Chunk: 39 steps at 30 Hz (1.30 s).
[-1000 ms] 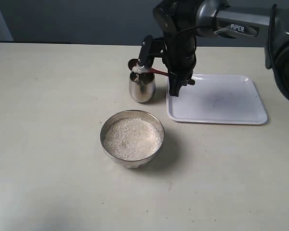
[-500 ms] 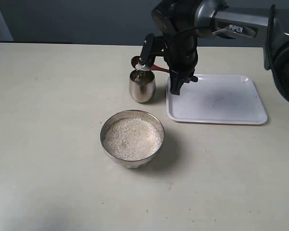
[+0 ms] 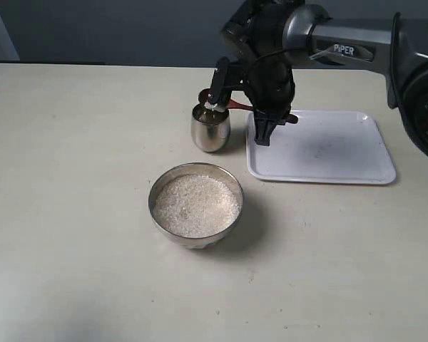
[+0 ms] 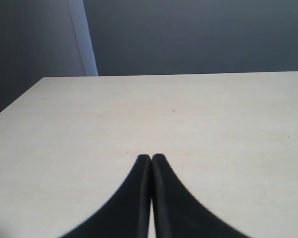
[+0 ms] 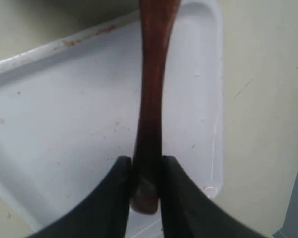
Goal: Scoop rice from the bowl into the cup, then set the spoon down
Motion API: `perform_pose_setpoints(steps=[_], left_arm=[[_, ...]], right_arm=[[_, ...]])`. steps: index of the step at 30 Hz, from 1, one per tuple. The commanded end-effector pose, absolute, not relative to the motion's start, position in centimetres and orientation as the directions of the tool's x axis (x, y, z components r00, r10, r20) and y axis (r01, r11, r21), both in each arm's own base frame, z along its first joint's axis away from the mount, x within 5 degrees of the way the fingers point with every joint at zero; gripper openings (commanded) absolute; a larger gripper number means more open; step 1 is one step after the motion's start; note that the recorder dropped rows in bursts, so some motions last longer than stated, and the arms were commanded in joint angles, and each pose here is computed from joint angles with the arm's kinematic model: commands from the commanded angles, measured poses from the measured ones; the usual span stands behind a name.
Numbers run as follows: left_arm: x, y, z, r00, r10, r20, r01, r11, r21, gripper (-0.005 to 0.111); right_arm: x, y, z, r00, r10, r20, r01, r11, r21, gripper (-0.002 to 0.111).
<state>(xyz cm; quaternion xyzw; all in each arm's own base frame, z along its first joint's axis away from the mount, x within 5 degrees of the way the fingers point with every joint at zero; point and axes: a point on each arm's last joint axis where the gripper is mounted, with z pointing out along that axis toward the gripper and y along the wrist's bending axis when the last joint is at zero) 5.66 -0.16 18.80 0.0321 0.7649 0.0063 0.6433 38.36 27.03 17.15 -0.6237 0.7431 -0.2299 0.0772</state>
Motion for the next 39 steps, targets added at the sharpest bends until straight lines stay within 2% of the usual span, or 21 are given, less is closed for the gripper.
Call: perform_pose_setpoints(steps=[1,11,19,30,34,39], left_arm=[[5.6,-0.2,19.2,-0.154,0.044,-0.987,0.043,0.998,0.038,0.001],[5.6,-0.2,19.2,-0.154,0.044,-0.987,0.043,0.998,0.038,0.001],[5.6,-0.2,19.2,-0.154,0.044,-0.987,0.043,0.998,0.038,0.001],[5.6,-0.2,19.2,-0.154,0.044,-0.987,0.043,0.998,0.038,0.001],[5.6,-0.2,19.2,-0.154,0.044,-0.987,0.043,0.998,0.038,0.001],[5.6,-0.2,19.2,-0.154,0.044,-0.987,0.043,0.998,0.038,0.001]], right_arm=[[38.4,27.0,17.4,-0.218,-0.963,0.158,-0.882,0.125,-0.455,0.000],[38.5,27.1,17.4,-0.252,-0.959,0.130,-0.871,0.166,-0.463,0.000],[37.8,28.1,17.4,-0.224,-0.965,0.138,-0.867,0.133,-0.480,0.000],[37.7,27.6,18.1,-0.281,-0.948,0.148,-0.845,0.171,-0.507,0.000],[36.9,27.1,17.7,-0.262,-0.945,0.195,-0.853,0.132,-0.505,0.000],[36.4,28.1,17.7,-0.252,-0.950,0.186,-0.824,0.109,-0.556,0.000]])
